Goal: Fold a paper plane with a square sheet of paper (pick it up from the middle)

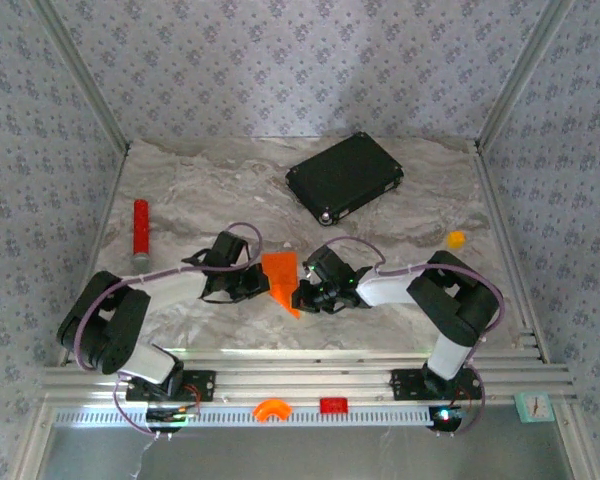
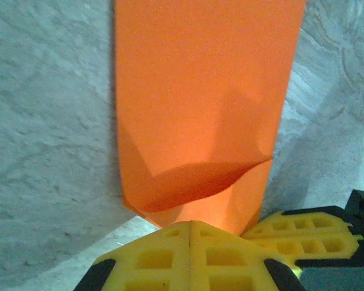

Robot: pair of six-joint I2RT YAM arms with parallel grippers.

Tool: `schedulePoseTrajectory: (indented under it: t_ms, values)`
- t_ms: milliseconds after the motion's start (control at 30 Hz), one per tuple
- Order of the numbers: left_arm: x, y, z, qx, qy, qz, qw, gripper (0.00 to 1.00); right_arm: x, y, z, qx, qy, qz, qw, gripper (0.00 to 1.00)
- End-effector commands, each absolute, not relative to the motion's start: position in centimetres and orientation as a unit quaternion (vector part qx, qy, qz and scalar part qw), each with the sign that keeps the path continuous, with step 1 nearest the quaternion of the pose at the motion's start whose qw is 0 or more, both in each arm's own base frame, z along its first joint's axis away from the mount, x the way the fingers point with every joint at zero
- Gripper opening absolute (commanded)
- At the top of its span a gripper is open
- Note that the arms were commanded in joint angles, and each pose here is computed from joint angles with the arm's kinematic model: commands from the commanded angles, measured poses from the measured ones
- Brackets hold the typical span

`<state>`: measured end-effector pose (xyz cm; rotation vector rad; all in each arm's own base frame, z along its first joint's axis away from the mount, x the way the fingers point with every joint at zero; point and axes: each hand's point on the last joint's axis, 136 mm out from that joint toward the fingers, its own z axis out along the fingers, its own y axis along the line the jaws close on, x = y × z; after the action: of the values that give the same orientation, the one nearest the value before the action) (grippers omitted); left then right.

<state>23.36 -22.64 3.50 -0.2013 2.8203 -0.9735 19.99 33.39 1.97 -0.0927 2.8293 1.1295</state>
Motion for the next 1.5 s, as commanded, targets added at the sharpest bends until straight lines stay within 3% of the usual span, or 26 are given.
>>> schedulePoseTrajectory:
  t_ms: [0, 500, 1467]
  values:
    - [23.6, -23.4, 4.9, -0.056, 0.936, -0.334, 0.095, 0.01, 18.6, 30.9, -0.4, -0.016, 0.95, 0.312, 0.018, 0.05]
    - [23.5, -24.2, 6.4, -0.034, 0.932, -0.339, 0.126, 0.14, 18.7, 31.0, -0.3, -0.018, 0.95, 0.311, 0.018, 0.05]
    - [23.0, -25.5, 5.8, -0.021, 0.93, -0.35, 0.107, 0.12, 18.7, 31.2, -0.4, -0.021, 0.95, 0.311, 0.017, 0.05]
